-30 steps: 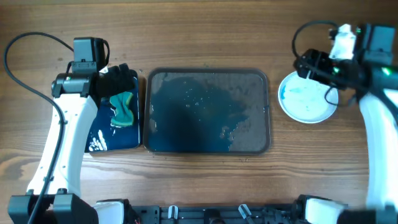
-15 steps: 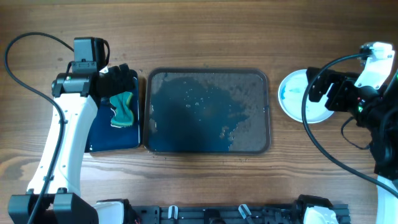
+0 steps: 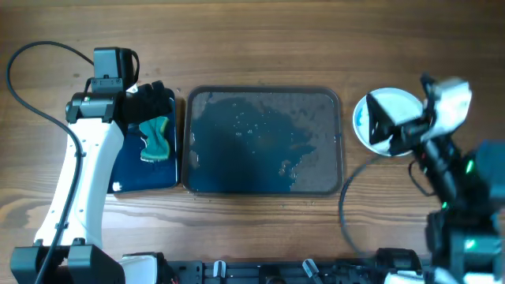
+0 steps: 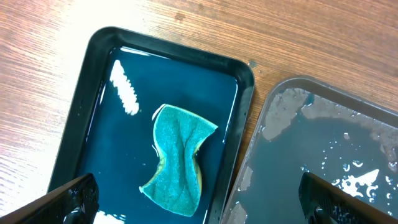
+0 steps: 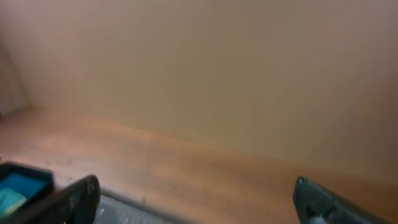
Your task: Clean dirty plates on tray and stack at the side
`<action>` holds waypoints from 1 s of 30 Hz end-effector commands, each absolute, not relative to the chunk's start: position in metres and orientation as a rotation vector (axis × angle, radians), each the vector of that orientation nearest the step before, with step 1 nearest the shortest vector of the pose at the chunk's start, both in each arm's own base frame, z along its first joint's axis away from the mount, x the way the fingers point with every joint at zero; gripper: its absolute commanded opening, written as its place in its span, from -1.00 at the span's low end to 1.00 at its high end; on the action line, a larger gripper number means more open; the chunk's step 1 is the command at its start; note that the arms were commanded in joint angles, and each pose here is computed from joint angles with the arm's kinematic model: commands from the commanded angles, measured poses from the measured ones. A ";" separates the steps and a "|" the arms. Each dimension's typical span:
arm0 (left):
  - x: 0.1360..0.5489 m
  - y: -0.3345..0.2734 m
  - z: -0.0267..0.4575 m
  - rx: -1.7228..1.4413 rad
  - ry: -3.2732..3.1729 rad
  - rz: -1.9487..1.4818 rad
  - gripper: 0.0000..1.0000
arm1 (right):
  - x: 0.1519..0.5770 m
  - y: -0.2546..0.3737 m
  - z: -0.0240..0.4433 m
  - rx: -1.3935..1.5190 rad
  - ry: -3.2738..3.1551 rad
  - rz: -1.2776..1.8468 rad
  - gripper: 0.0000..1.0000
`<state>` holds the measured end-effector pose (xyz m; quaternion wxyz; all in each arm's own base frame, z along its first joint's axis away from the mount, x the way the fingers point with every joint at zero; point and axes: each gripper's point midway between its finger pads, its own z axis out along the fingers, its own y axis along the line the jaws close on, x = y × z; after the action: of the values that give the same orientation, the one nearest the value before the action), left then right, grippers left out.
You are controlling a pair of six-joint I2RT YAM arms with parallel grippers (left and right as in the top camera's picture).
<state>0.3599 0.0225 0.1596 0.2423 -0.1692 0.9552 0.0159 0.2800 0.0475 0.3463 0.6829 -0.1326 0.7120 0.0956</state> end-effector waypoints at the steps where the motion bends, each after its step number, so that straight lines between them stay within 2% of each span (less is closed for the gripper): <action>1: 0.362 0.020 0.161 -0.453 2.610 0.035 1.00 | 0.261 0.052 0.286 -0.360 1.560 0.180 0.99; 4: 0.362 0.020 0.161 -0.454 2.610 0.035 1.00 | 0.247 0.053 0.249 -0.374 1.460 0.150 1.00; 12: 0.362 0.020 0.161 -0.453 2.610 0.036 1.00 | 0.237 0.060 0.186 -0.403 1.478 0.189 0.99; 30: 0.362 0.020 0.161 -0.454 2.610 0.035 1.00 | 0.234 0.062 0.181 -0.411 1.497 0.200 0.99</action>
<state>0.3593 0.0224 0.1593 0.2410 -0.1690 0.9556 0.0160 0.2360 0.0572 0.1800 0.7084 -0.1714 0.6794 0.0857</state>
